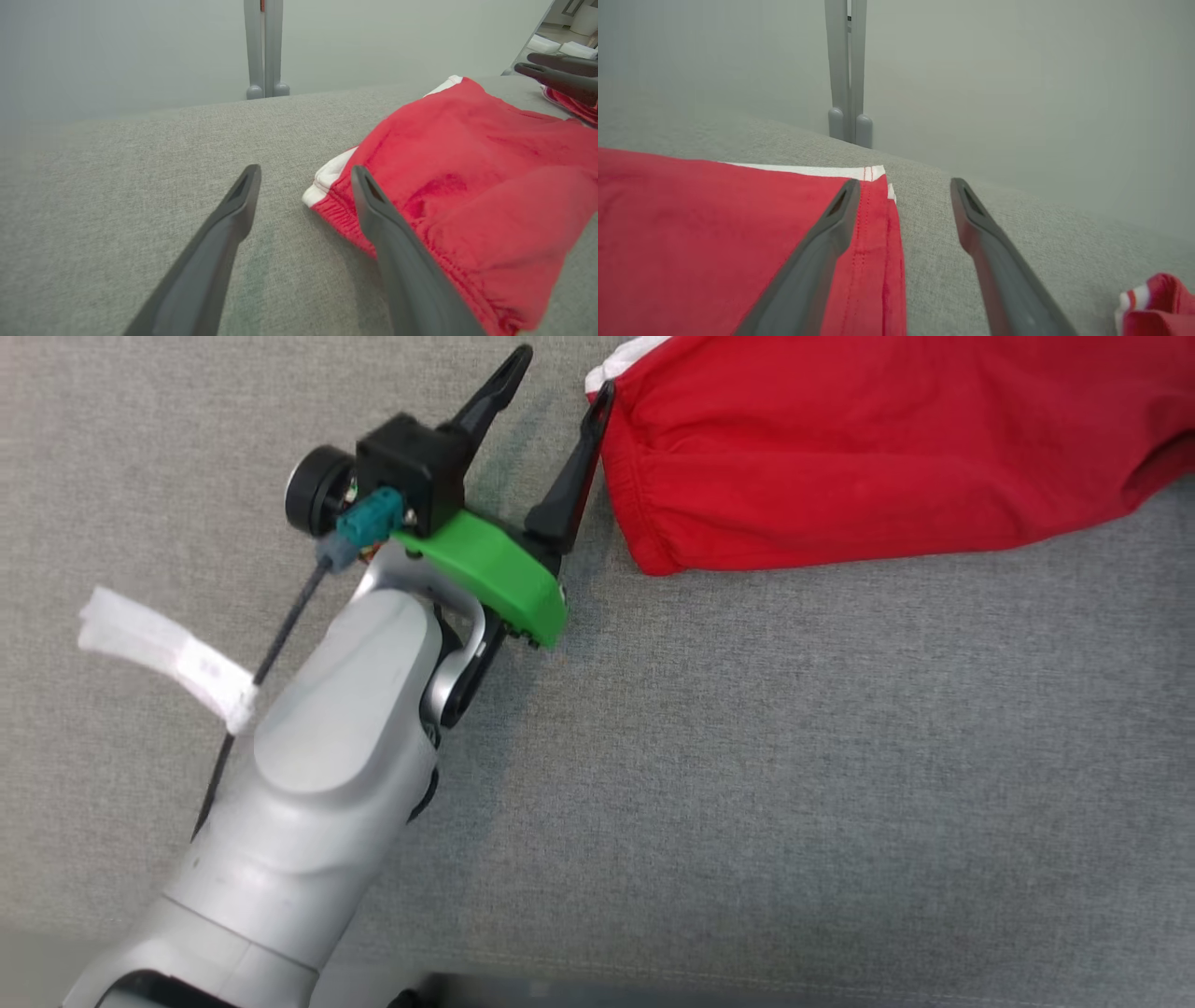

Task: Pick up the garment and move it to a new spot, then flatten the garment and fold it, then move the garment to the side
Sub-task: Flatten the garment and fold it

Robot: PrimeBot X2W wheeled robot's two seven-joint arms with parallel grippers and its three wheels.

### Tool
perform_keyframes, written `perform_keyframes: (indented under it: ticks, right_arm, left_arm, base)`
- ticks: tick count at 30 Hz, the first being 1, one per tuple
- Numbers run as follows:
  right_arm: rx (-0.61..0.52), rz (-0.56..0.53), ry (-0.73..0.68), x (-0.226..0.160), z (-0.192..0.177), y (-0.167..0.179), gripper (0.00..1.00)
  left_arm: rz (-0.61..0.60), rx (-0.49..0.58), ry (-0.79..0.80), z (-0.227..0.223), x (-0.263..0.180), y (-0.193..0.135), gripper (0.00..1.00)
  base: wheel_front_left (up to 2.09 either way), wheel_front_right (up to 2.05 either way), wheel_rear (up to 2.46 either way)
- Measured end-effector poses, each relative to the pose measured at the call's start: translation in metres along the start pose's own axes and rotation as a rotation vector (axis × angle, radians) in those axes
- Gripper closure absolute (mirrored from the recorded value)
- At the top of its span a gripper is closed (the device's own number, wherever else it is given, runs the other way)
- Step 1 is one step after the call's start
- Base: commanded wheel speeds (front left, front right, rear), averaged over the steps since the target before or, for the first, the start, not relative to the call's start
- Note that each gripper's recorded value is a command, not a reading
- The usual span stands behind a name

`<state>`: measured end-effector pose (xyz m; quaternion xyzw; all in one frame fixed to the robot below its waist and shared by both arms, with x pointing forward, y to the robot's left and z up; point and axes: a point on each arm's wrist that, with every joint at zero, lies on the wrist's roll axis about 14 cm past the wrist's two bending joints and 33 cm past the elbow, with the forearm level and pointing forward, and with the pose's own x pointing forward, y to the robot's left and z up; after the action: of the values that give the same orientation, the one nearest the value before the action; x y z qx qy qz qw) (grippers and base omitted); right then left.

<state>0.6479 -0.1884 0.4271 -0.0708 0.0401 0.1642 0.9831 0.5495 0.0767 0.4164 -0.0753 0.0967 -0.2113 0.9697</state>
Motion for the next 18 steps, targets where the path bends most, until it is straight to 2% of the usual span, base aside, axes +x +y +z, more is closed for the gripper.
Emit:
perform_keyframes:
  ticks: [6, 12, 18]
  right_arm:
    - [0.077, -0.020, 0.007, -0.032, 0.002, 0.006, 0.00]
    - [0.180, -0.054, 0.023, -0.068, 0.000, 0.015, 0.00]
    - [0.222, -0.067, 0.038, -0.090, 0.004, 0.023, 0.00]
  left_arm:
    - [0.081, 0.094, -0.050, 0.008, -0.033, 0.003, 0.00]
    - [0.151, 0.128, -0.162, 0.035, -0.075, -0.009, 0.00]
    - [0.219, 0.135, -0.207, 0.041, -0.119, -0.022, 0.00]
  base:
    - [0.00, 0.00, 0.00]
    - [0.00, 0.00, 0.00]
    - [0.00, 0.00, 0.00]
